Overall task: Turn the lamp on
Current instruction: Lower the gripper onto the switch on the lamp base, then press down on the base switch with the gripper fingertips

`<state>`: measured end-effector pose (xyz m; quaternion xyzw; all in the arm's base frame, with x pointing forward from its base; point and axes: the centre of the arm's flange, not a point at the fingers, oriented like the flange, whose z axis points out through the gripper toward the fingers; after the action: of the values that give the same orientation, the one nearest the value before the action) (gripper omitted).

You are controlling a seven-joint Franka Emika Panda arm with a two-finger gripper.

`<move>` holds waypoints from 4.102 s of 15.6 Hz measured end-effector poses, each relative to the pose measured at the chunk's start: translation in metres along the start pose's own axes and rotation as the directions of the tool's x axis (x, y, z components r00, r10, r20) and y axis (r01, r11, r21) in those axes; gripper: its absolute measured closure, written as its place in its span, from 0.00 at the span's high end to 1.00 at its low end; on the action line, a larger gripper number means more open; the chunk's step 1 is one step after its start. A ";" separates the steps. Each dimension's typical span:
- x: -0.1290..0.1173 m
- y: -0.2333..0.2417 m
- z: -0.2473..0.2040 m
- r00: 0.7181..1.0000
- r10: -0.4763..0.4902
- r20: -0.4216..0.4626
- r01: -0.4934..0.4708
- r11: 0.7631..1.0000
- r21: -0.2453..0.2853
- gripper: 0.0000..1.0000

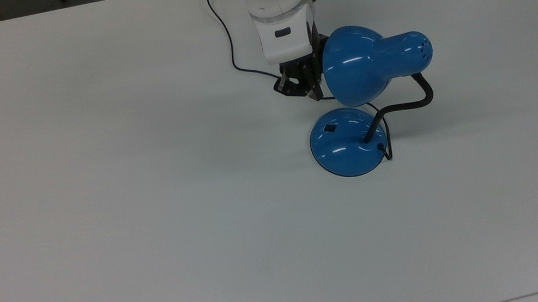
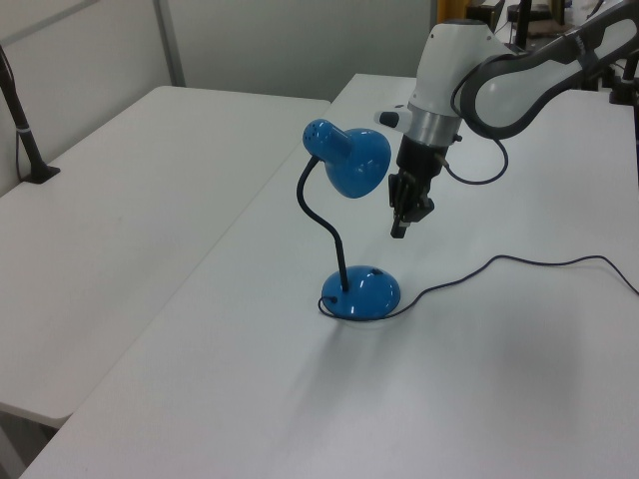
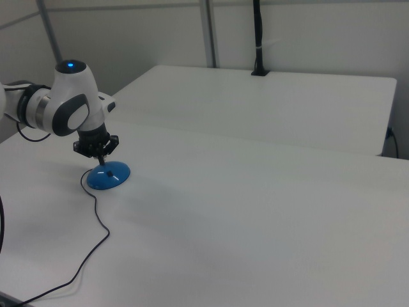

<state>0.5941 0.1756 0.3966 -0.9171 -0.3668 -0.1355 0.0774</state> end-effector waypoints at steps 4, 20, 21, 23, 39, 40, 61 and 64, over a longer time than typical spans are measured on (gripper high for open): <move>0.000 0.001 0.019 0.999 -0.048 -0.010 0.048 0.999 -0.014 0.01; 0.008 -0.007 0.064 0.992 -0.109 -0.057 0.106 0.993 -0.054 0.01; 0.008 -0.007 0.066 0.992 -0.109 -0.057 0.105 0.993 -0.055 0.01; 0.009 -0.005 0.067 0.991 -0.109 -0.075 0.104 0.992 -0.072 0.01; 0.013 -0.012 0.073 0.989 -0.119 -0.088 0.112 0.991 -0.074 0.01; 0.013 -0.010 0.073 0.989 -0.117 -0.088 0.110 0.991 -0.074 0.01; 0.009 -0.003 0.073 0.990 -0.116 -0.081 0.111 0.991 -0.070 0.01; 0.010 -0.005 0.075 0.989 -0.127 -0.079 0.122 0.990 -0.068 0.01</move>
<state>0.6118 0.2034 0.3287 -0.8880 -0.4153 -0.1894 0.0552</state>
